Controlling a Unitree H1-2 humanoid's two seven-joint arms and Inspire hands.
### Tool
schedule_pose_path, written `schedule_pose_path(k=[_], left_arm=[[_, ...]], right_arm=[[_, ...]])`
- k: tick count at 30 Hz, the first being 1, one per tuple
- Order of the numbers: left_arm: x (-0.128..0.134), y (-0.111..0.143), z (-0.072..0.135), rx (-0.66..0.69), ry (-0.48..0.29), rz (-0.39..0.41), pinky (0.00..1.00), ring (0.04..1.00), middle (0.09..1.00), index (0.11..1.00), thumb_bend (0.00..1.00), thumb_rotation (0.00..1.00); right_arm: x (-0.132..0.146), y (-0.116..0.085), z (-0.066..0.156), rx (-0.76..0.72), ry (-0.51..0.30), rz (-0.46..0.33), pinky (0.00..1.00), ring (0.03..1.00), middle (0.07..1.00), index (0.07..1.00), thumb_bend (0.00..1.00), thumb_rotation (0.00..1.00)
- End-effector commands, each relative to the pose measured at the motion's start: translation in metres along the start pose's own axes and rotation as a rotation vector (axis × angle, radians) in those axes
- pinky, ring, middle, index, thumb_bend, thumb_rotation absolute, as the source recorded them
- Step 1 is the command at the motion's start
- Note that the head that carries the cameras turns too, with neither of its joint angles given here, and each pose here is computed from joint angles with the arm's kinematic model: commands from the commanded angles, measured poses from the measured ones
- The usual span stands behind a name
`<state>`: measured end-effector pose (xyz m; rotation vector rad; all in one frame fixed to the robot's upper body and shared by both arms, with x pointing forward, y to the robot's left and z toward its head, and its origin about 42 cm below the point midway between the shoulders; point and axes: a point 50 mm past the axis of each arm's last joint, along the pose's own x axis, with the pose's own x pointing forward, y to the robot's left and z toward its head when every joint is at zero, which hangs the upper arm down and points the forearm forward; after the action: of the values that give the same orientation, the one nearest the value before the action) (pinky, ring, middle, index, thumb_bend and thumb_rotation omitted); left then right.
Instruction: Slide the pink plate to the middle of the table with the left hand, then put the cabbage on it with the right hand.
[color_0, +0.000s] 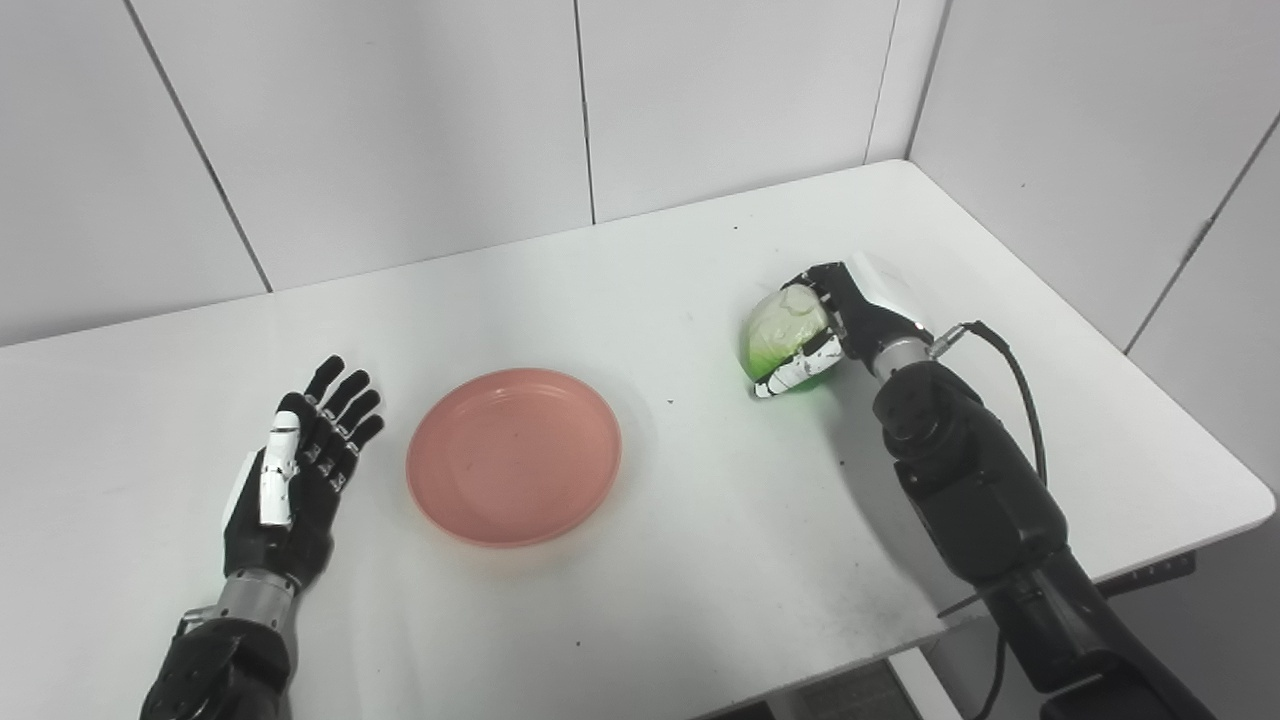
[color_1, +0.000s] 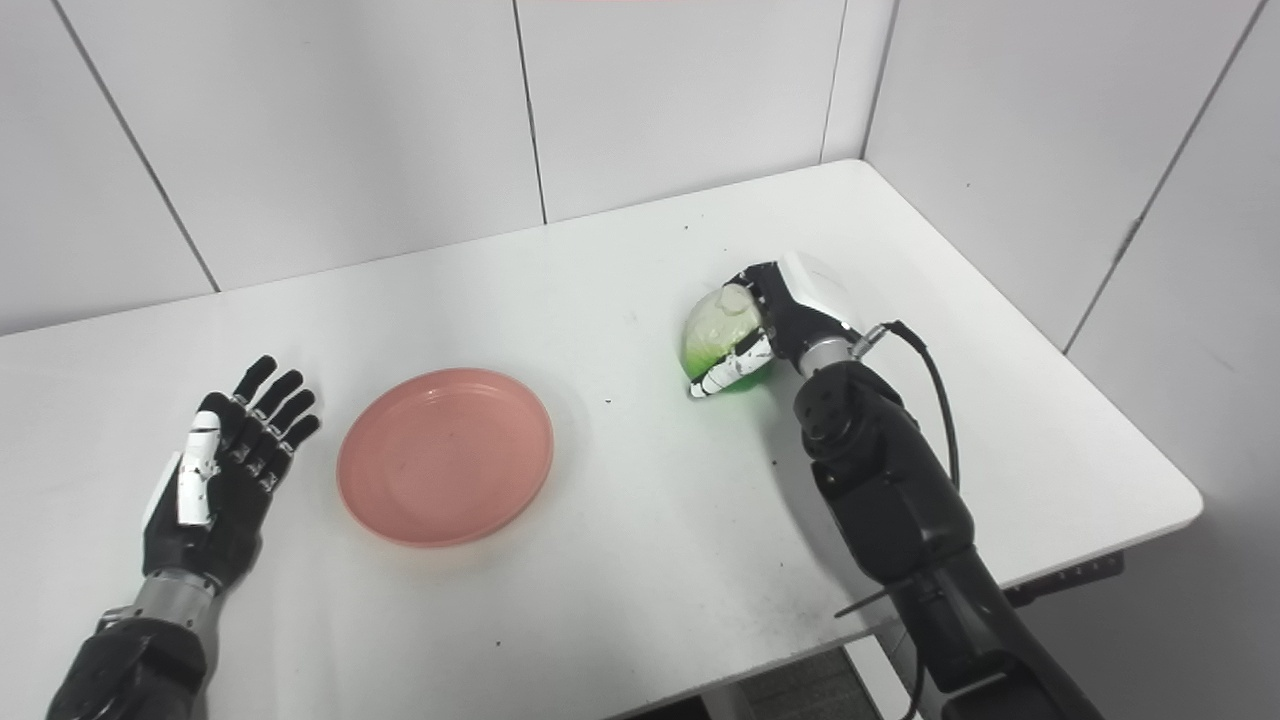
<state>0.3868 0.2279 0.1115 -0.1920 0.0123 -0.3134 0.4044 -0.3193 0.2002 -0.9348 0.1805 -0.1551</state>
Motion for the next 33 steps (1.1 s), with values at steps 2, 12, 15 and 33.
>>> schedule_pose_path(k=[2,12,15,33], left_arm=[[-0.014,0.002,-0.023,-0.008,0.091,0.028,0.91,0.911,0.912,0.908,0.51,1.00],[-0.014,-0.006,-0.024,-0.003,0.087,0.033,0.91,0.909,0.912,0.903,0.51,1.00],[-0.013,-0.011,-0.024,-0.004,0.087,0.037,0.91,0.908,0.911,0.900,0.51,1.00],[-0.008,-0.042,-0.025,0.010,0.088,0.053,0.91,0.907,0.909,0.904,0.49,1.00]], right_arm=[[-0.003,-0.017,0.016,0.016,-0.049,-0.070,0.32,0.369,0.483,0.555,0.51,0.00],[-0.017,-0.033,0.050,0.064,-0.154,-0.094,0.32,0.376,0.501,0.548,0.51,0.00],[-0.022,-0.037,0.061,0.074,-0.187,-0.094,0.32,0.380,0.503,0.542,0.51,0.00],[-0.027,-0.016,0.113,0.113,-0.323,0.016,0.34,0.381,0.500,0.550,0.51,0.00]])
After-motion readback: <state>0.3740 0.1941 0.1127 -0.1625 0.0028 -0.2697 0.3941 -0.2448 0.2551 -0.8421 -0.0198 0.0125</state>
